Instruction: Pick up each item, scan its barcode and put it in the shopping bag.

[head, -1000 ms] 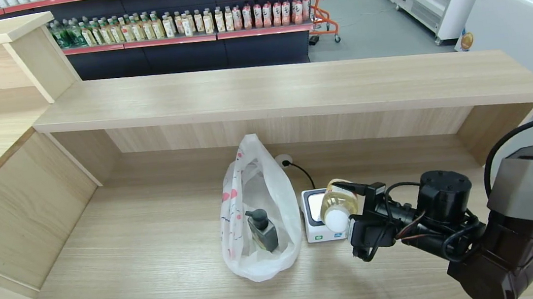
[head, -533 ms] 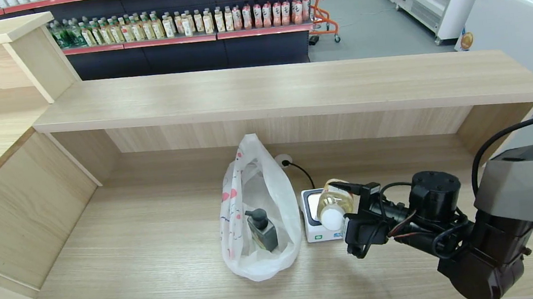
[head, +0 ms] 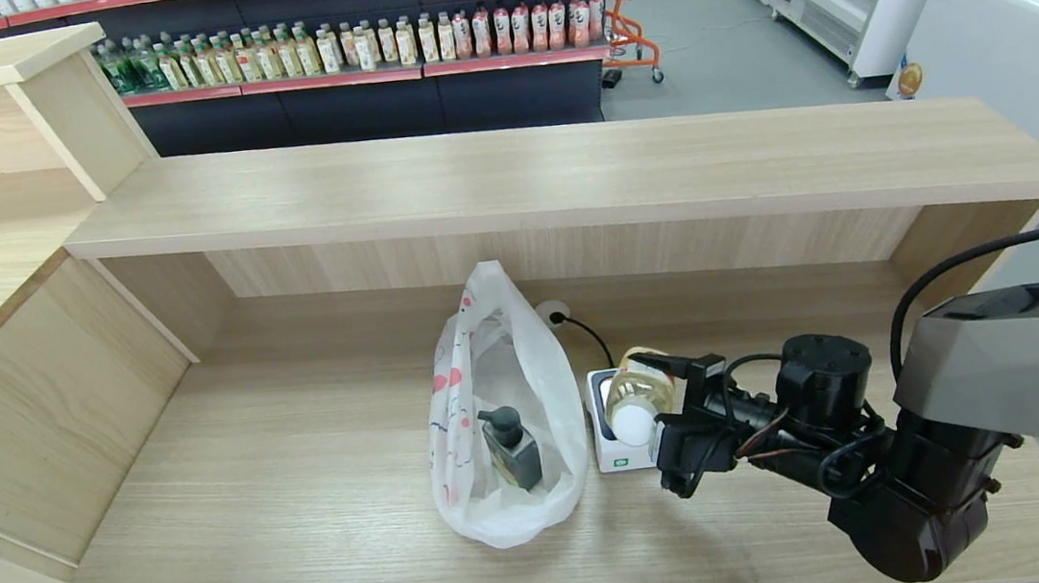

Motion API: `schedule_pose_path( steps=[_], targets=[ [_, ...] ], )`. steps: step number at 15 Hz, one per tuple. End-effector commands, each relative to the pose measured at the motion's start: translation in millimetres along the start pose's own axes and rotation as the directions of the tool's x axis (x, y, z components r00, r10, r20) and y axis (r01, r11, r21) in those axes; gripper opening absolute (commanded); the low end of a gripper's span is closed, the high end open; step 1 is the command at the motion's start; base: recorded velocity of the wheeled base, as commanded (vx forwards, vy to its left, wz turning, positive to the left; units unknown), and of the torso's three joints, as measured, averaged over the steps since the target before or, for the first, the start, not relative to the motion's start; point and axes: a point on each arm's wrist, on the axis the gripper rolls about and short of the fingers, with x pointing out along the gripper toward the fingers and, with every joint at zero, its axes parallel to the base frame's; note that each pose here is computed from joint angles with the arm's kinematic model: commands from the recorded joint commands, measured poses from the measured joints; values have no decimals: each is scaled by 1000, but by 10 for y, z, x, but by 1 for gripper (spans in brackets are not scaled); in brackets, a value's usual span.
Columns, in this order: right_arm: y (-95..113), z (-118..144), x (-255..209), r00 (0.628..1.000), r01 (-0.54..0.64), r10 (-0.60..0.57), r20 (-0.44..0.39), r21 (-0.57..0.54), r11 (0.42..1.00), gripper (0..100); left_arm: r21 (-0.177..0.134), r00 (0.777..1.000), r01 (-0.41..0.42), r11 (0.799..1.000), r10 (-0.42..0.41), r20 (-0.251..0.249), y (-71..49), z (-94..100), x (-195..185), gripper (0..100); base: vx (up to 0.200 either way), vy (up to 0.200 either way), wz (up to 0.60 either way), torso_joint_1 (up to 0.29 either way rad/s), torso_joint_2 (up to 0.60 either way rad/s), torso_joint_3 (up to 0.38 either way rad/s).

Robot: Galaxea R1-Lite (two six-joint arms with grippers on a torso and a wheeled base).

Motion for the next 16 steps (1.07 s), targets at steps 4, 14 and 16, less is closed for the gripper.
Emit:
schedule_pose_path(
  steps=[4,14,16],
  targets=[
    [24,-7,6,1000,-5,5,-1,0,1000,0,0,1000,3,1000,-3,1,0,0,0,100,0,0,0,0,0,0],
    [21,-7,9,1000,-4,4,0,-1,1000,0,2,1000,0,1000,0,1,0,0,0,100,0,0,0,0,0,0],
    [24,-7,6,1000,-5,5,-1,0,1000,0,2,1000,0,1000,0,1,0,0,0,100,0,0,0,0,0,0]
  ],
)
